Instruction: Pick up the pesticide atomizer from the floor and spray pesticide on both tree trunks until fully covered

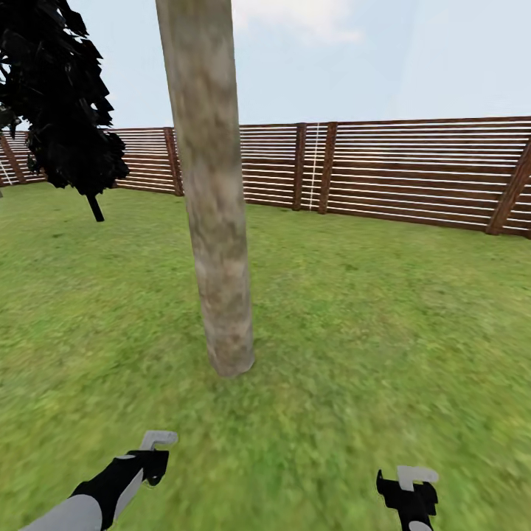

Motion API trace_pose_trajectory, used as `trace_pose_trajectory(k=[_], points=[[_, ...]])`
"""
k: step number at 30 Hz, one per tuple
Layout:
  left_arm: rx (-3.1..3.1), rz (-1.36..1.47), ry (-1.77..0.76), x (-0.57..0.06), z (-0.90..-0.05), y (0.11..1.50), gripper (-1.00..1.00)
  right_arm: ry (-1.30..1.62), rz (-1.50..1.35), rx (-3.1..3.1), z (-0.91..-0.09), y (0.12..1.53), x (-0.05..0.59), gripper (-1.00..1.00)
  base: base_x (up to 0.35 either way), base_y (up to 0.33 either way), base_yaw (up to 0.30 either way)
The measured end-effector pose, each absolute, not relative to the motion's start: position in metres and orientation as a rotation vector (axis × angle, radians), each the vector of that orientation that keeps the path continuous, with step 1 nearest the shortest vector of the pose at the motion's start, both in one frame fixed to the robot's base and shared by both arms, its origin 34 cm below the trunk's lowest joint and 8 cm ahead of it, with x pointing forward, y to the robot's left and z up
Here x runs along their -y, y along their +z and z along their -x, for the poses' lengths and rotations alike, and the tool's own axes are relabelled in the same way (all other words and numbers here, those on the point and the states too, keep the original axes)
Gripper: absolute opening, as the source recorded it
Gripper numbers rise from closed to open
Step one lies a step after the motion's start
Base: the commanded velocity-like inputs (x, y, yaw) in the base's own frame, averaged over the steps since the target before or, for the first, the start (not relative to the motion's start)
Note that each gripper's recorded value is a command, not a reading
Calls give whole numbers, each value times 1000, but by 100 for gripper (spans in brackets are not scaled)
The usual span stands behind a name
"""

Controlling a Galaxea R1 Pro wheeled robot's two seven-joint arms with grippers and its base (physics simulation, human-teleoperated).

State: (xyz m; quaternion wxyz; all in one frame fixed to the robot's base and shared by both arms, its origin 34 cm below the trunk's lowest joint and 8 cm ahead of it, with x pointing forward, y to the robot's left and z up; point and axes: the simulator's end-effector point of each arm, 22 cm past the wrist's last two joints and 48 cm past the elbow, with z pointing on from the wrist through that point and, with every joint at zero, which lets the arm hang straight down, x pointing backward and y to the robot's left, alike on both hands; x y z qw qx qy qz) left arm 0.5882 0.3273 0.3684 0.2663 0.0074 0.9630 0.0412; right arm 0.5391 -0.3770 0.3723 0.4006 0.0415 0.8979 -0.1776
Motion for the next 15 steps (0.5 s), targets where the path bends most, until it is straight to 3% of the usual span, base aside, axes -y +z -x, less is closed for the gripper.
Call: trace_pose_trajectory(k=[6,11,15], points=[[-2555,-3,105,-326,-618,393,-100,-453,-105,-2271,-539,372,379,100,143,-255,-9],[-2539,-6,102,-323,-625,399,-100,-454,-106,-2269,-539,373,379,100,214,-214,-216],[-2609,-2,101,-322,-616,394,-100,-454,-105,-2270,-539,373,379,100,48,-91,-263]])
